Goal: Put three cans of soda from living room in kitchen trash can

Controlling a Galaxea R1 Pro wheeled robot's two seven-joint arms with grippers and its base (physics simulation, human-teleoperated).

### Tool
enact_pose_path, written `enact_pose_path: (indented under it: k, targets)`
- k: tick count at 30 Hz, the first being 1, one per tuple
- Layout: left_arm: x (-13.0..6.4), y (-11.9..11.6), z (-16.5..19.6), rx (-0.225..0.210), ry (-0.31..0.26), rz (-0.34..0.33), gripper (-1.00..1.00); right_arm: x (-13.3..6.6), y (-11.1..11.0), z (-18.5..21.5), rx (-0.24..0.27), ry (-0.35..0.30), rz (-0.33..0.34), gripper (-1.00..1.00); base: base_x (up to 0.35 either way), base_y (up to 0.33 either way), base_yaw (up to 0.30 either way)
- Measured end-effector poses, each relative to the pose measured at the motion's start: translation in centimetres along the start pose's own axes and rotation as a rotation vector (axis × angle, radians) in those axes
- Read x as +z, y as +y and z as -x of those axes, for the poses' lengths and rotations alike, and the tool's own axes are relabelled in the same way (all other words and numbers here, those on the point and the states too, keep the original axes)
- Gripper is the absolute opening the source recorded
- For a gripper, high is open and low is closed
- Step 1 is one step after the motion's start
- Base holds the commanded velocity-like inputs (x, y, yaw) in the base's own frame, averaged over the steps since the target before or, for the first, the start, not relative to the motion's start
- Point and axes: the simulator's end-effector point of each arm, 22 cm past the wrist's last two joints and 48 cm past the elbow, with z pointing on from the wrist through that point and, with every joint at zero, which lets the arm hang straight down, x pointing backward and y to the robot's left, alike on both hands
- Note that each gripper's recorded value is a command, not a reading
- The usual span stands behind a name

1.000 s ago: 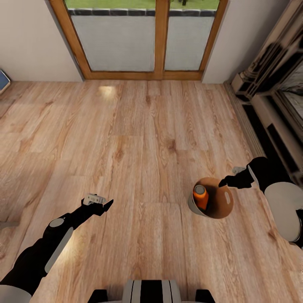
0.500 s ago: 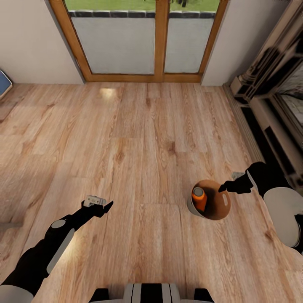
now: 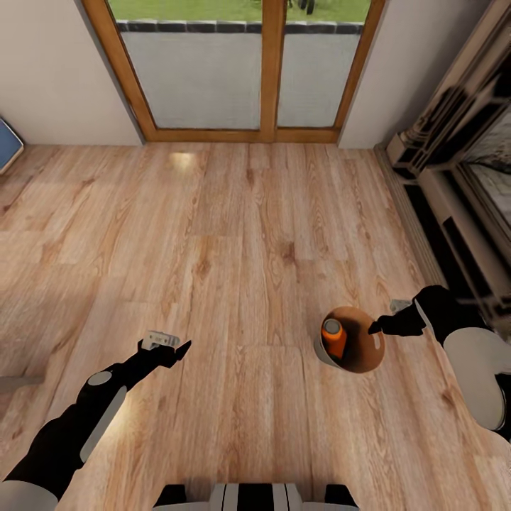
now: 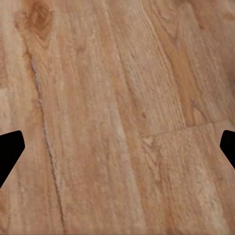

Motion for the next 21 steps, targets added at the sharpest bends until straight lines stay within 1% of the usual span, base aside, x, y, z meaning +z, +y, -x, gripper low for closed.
enact_pose_path:
  k: [12,14,21]
  targets:
    - [-1.6,-0.1,1.6,-0.001,0.003,0.012,1.00,-0.9,0.2,-1.8,-0.010,0.017,0.004,1.00,0.000,0.000,0.000]
    - [-1.8,0.1,1.0,-0.007,0.020,0.016,1.00,-0.7,0.2,-2.5,-0.021,0.016,0.003,1.00,0.000,0.000,0.000]
    - [-2.6,0.1,1.4,-0.010,0.032,0.021,1.00,-1.4,0.3,-3.5,-0.023,0.028,0.006,1.00,0.000,0.000,0.000]
